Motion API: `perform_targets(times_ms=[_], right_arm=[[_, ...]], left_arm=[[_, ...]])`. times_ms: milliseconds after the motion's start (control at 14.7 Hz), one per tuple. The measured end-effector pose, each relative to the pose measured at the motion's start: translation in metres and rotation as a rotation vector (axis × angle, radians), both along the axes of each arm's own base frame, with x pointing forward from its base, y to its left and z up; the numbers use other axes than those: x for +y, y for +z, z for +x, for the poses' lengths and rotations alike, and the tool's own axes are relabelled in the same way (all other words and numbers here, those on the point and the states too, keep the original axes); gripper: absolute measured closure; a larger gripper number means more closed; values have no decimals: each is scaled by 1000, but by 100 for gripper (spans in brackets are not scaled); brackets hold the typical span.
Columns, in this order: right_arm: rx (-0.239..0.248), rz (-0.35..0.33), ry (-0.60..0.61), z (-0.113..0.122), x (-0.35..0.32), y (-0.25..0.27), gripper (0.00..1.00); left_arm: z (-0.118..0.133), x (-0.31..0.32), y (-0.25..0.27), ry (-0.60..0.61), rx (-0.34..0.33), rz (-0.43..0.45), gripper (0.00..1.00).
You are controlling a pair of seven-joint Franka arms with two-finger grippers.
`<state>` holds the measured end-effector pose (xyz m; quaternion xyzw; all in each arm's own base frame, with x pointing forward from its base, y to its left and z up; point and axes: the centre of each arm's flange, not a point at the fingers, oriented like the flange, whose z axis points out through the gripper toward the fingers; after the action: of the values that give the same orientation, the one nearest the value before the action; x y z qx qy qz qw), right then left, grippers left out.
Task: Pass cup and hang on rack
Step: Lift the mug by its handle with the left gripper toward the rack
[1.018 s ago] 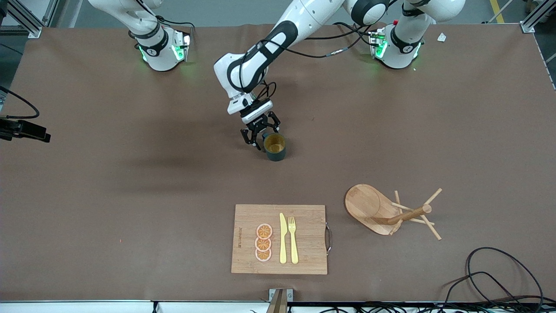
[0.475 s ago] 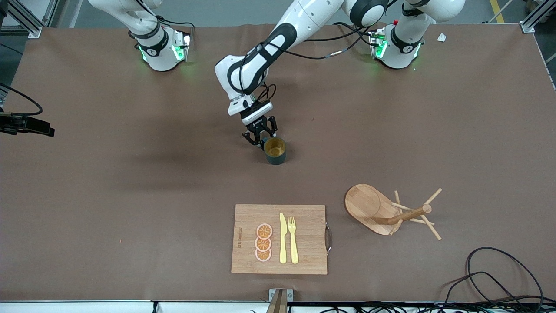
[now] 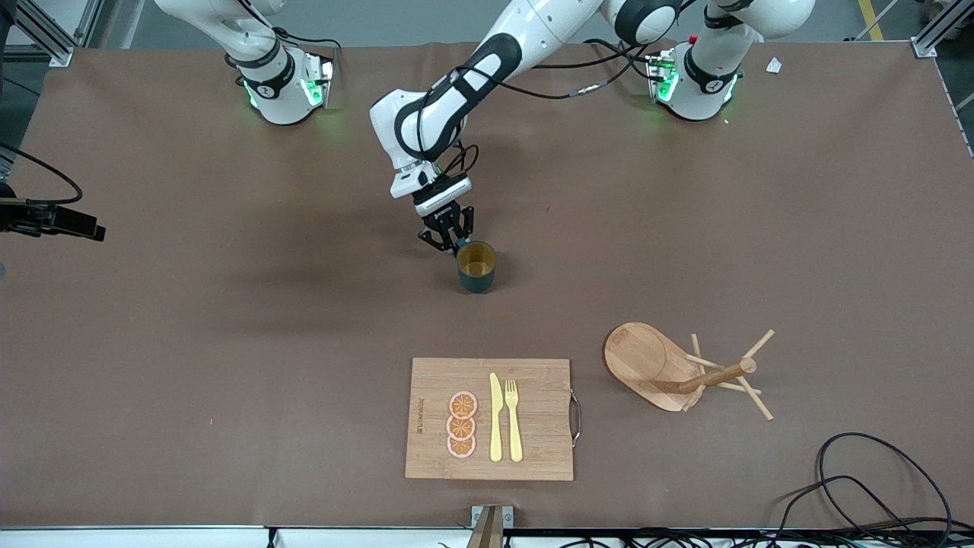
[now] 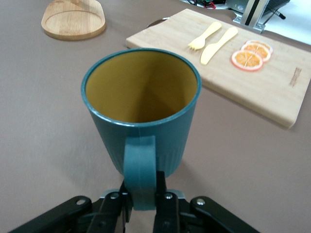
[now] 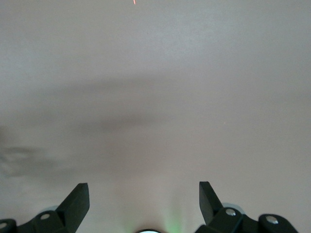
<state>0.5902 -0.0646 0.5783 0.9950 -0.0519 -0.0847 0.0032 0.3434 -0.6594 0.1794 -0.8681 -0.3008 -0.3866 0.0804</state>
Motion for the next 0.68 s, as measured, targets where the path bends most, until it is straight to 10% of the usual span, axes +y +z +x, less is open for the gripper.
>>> perform_targets(times_ms=[339,679], right_arm=[[-32,-1,-33,-15,21,24,0],[-65,6,-36,-44,19,51,0]], left_arm=[[94,38,120,79,243,-204,79],[198,144,282,135,503,-607,79]])
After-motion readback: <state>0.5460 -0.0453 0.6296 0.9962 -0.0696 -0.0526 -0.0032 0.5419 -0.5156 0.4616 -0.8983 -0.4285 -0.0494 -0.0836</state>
